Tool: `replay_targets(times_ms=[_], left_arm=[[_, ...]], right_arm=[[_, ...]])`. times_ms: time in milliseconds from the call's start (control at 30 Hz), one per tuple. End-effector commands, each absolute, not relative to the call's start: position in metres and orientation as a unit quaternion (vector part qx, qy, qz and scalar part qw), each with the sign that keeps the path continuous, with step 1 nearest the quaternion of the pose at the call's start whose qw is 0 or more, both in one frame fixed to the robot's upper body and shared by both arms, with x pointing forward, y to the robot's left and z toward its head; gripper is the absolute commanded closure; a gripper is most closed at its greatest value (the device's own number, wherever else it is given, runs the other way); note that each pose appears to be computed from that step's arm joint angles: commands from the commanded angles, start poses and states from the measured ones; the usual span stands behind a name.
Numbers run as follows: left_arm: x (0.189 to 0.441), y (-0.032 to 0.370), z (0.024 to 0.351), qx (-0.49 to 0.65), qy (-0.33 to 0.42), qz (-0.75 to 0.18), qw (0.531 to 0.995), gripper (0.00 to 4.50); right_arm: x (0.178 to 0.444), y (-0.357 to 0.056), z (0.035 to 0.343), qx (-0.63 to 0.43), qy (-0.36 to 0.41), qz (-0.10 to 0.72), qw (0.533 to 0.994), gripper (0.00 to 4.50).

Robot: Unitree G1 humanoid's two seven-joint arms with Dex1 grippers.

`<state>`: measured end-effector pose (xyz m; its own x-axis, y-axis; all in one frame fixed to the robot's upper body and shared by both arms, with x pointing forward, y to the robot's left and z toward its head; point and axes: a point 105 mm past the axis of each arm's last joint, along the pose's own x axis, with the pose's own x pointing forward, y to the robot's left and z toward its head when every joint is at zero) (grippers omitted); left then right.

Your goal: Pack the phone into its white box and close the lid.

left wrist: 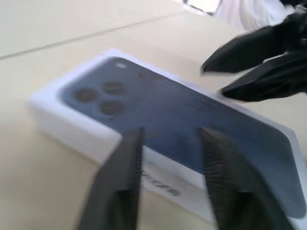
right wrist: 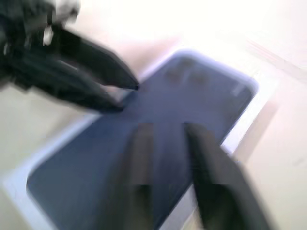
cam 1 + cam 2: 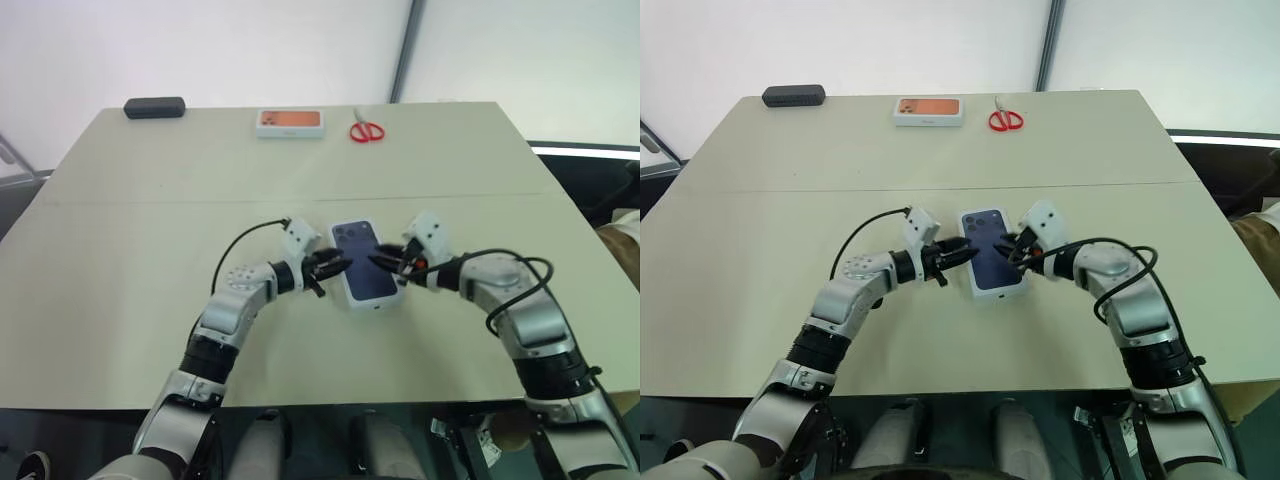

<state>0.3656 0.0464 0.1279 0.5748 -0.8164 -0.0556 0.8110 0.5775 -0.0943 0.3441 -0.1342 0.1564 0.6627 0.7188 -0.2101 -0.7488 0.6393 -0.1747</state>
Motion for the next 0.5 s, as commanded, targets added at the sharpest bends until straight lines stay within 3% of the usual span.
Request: replay_targets(times_ms=[33,67,100,167,300,400,500], left_arm=[[0.370,0.048,0.195,-0.012,-0.059,-0.469,0.881,0.59],[0.369,0.048,0.203,-0.005,-0.074,-0.470,0.880,0.12],[0.366,0.046,0.210,-0.005,-0.087,-0.480,0.873,0.00],[0.360,0.047,0.214,-0.001,-0.101,-0.493,0.864,0.00],[0.352,0.069,0.191,0.019,-0.084,-0.483,0.871,0.00],[0.349,0.104,0.163,0.063,-0.044,-0.455,0.887,0.00],[0.344,0.133,0.155,0.069,-0.027,-0.430,0.900,0.00]], right_arm=[[0.345,-0.117,0.201,-0.118,-0.023,0.424,0.898,1.01],[0.346,-0.113,0.206,-0.119,-0.031,0.425,0.897,0.56],[0.347,-0.110,0.207,-0.121,-0.034,0.428,0.895,0.04],[0.344,-0.106,0.202,-0.128,-0.024,0.441,0.888,0.02],[0.330,-0.114,0.177,-0.154,0.004,0.459,0.875,0.02],[0.318,-0.138,0.166,-0.165,0.021,0.444,0.881,0.02],[0.310,-0.162,0.166,-0.160,0.030,0.421,0.893,0.02]])
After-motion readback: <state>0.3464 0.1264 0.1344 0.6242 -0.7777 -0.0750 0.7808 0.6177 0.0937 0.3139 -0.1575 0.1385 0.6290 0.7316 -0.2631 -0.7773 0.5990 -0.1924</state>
